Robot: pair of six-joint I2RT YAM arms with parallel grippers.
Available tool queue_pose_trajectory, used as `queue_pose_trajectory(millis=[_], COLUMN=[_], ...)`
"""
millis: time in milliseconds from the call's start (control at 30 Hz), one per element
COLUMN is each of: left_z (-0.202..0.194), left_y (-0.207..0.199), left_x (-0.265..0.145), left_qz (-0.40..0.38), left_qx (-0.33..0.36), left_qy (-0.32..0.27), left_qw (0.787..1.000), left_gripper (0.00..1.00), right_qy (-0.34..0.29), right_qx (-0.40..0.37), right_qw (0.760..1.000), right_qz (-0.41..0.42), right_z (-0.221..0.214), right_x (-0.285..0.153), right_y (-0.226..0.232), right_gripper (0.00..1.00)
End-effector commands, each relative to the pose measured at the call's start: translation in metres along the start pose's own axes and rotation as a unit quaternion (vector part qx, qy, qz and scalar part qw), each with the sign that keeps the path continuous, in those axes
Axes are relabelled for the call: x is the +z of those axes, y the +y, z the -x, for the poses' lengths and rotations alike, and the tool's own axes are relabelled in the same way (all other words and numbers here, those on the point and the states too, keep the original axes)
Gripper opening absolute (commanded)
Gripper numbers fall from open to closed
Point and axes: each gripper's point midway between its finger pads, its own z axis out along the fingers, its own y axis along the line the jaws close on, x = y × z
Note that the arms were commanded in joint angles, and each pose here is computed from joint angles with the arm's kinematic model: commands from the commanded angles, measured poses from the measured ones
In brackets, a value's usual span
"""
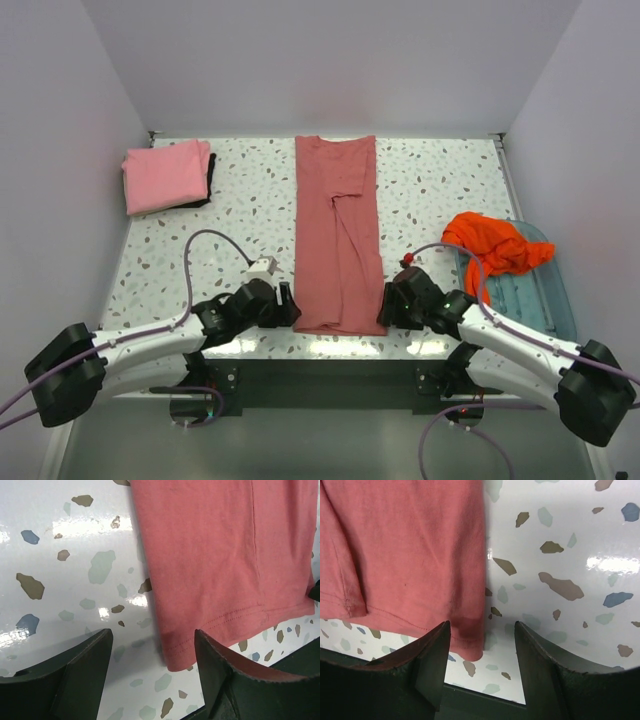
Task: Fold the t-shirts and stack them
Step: Fold the tshirt
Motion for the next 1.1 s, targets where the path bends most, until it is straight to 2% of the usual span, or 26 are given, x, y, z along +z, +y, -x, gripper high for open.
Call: queue_pose_trajectory(millis=[0,300,767,1067], left_z=[-0.015,-0.023,-0.036,-0.042], left_y=[0.004,0.011,0.004,0.008], left_x=[0.001,-0.006,-0.005,0.001], left_qz=[0.005,0.032,0.020,0.030], left_qx=[0.003,-0.001,0.007,0.015], left_qy=[0.026,0.038,0.055,0.060], left_qw=[1.000,0.999,0.998,0.998], left_gripper=[0.71,0.64,0.63,0.50], right_qy=[0.010,0.012,0.014,0.017], right_qx=[0.010,0.003,-0.017,-0.025], right_qw=[1.000,1.000,1.000,1.000], right_qz=[0.002,0.003,0.006,-0.001], right_z=[-0.011,-0.018,-0.025,-0.027], right_x=[0.001,-0.005,-0.004,0.004], right_y=[-0.001,0.003,0.017,0.021], right_gripper=[0.57,0.55,0.49,0.46])
